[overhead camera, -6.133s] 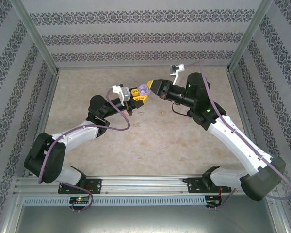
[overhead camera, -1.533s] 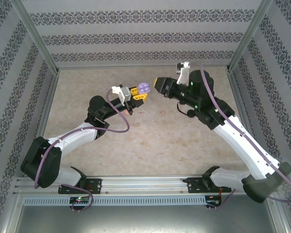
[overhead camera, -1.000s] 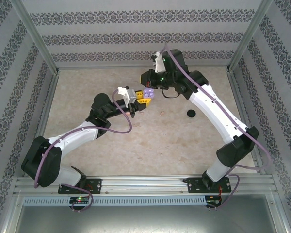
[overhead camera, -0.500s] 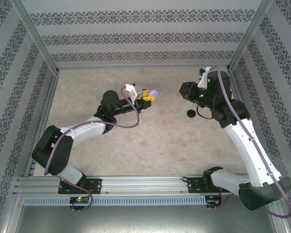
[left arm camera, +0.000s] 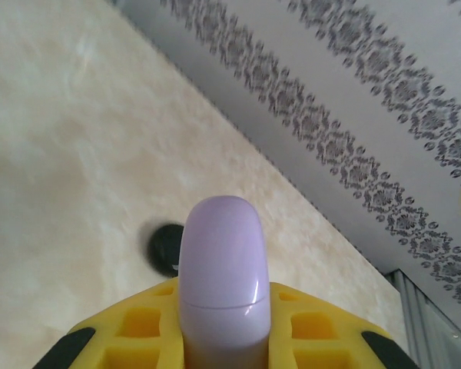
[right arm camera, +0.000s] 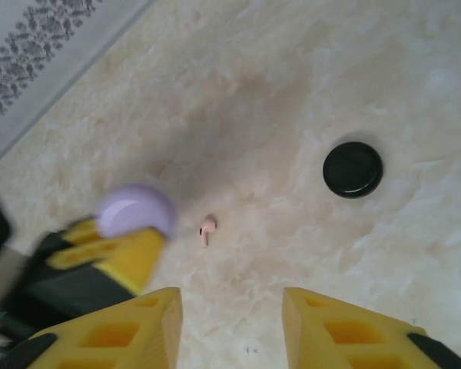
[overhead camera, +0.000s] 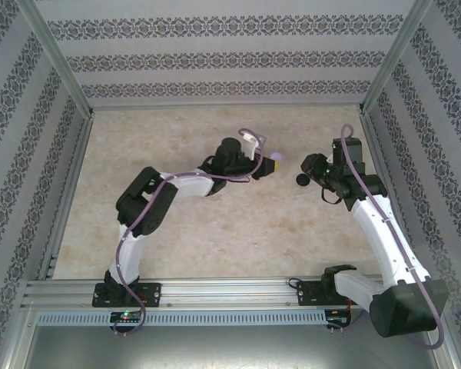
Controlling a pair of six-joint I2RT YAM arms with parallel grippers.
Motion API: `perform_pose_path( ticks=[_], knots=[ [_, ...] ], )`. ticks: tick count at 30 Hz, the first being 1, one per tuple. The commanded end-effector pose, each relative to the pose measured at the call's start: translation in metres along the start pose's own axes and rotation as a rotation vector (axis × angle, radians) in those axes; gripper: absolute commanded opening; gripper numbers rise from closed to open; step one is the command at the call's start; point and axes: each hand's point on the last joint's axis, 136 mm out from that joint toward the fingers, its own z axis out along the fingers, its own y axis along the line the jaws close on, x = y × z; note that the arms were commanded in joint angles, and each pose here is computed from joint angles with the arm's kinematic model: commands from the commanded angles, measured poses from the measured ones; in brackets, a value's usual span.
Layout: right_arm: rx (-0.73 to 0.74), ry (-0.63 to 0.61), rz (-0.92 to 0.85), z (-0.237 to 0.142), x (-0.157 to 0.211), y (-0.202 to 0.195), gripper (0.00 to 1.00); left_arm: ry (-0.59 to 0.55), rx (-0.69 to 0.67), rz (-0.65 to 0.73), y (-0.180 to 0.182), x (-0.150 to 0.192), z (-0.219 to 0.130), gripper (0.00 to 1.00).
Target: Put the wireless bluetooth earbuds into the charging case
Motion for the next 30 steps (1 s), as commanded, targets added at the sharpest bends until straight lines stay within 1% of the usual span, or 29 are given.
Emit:
perform_pose_path(
  ticks=[1, 4, 10, 14, 18, 20, 22, 24, 27, 30],
  knots=[
    [0.003, -0.05, 0.022, -0.005, -0.011, -0.007, 0.45, 0.035, 0.012, -0.162, -0.015, 0.012, 0.024, 0.0],
    [-0.002, -0.055, 0.04, -0.005, -0.018, -0.01, 0.46, 0.074, 0.011, -0.221, -0.02, 0.037, 0.04, 0.0],
    [-0.021, -0.056, 0.055, -0.005, -0.026, -0.008, 0.49, 0.118, -0.034, -0.313, -0.022, 0.079, 0.06, 0.0],
    [-0.032, -0.043, 0.065, 0.001, -0.024, -0.008, 0.49, 0.14, -0.04, -0.373, -0.023, 0.102, 0.07, 0.01],
    [-0.043, -0.042, 0.071, 0.003, -0.025, -0.006, 0.52, 0.193, -0.085, -0.395, -0.024, 0.121, 0.078, 0.02],
    [-0.047, -0.038, 0.072, 0.005, -0.026, -0.005, 0.54, 0.215, -0.127, -0.407, -0.02, 0.128, 0.079, 0.05],
    [-0.055, -0.036, 0.072, 0.005, -0.026, -0.004, 0.56, 0.234, -0.159, -0.421, -0.016, 0.133, 0.079, 0.1],
    [-0.061, -0.037, 0.071, 0.004, -0.027, -0.002, 0.57, 0.251, -0.19, -0.44, -0.013, 0.137, 0.079, 0.13],
    [-0.07, -0.04, 0.071, 0.002, -0.029, 0.0, 0.6, 0.282, -0.241, -0.466, -0.006, 0.144, 0.078, 0.21],
    [-0.076, -0.041, 0.072, -0.001, -0.03, 0.002, 0.62, 0.304, -0.289, -0.498, 0.001, 0.151, 0.075, 0.27]
  ],
)
